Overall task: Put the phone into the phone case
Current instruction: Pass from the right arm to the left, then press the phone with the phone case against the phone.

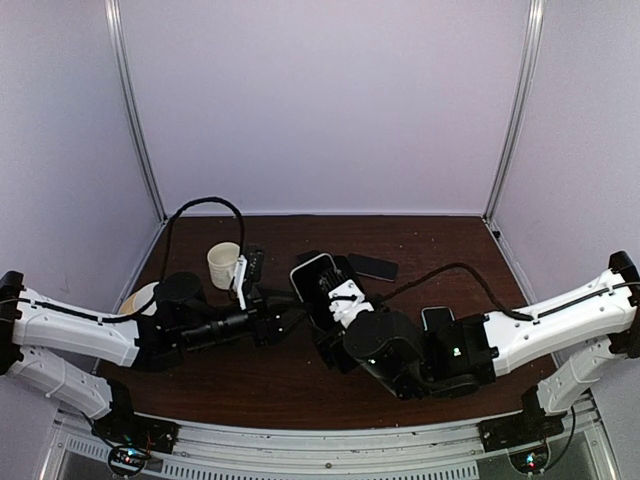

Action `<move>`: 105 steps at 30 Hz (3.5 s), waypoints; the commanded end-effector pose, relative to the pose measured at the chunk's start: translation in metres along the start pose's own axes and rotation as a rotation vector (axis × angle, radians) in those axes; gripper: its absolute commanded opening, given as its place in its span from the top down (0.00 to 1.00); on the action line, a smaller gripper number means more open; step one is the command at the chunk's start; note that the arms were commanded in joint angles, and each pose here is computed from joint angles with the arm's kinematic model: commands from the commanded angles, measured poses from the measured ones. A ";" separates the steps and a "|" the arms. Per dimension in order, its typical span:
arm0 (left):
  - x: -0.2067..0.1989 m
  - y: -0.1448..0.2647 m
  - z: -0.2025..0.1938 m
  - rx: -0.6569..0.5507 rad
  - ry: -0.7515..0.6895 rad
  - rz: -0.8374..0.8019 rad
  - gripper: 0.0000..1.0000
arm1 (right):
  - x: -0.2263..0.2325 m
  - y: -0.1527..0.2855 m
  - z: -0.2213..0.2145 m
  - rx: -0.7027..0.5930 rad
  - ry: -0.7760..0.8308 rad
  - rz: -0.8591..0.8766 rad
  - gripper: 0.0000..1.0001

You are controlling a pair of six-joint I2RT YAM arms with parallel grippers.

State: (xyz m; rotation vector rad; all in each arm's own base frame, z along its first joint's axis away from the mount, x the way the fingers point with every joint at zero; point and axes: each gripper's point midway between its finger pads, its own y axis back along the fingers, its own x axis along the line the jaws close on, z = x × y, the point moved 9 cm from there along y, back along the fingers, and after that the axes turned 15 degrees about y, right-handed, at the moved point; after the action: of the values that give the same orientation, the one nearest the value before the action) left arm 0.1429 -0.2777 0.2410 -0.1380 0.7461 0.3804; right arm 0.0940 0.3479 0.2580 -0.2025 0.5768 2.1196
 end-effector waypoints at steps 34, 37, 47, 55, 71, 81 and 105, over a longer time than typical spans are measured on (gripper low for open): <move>0.045 -0.027 -0.082 0.289 -0.433 -0.068 1.00 | -0.049 0.028 0.003 0.025 -0.104 0.420 0.13; 0.050 -0.026 -0.088 0.273 -0.446 -0.080 1.00 | -0.069 0.005 -0.004 0.013 -0.209 0.201 0.18; 0.055 -0.024 -0.092 0.263 -0.448 -0.076 1.00 | -0.027 -0.045 -0.022 0.153 -0.072 0.035 0.21; 0.047 -0.027 -0.086 0.251 -0.442 -0.109 0.99 | -0.011 -0.050 -0.054 0.229 -0.032 0.011 0.22; 0.034 -0.035 -0.078 0.267 -0.454 -0.156 0.76 | -0.005 -0.052 -0.075 0.250 -0.014 0.021 0.22; 0.036 -0.028 -0.081 0.277 -0.464 -0.150 1.00 | -0.018 -0.036 -0.047 0.207 0.042 0.227 0.13; 0.035 -0.030 -0.091 0.352 -0.510 -0.241 1.00 | -0.048 -0.025 -0.074 -0.109 0.137 0.858 0.28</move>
State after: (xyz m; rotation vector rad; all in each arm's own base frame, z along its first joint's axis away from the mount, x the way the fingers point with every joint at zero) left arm 0.1244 -0.3121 0.1434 0.2344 0.2957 0.1206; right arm 0.1344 0.2780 0.1915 -0.1356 0.7943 2.8809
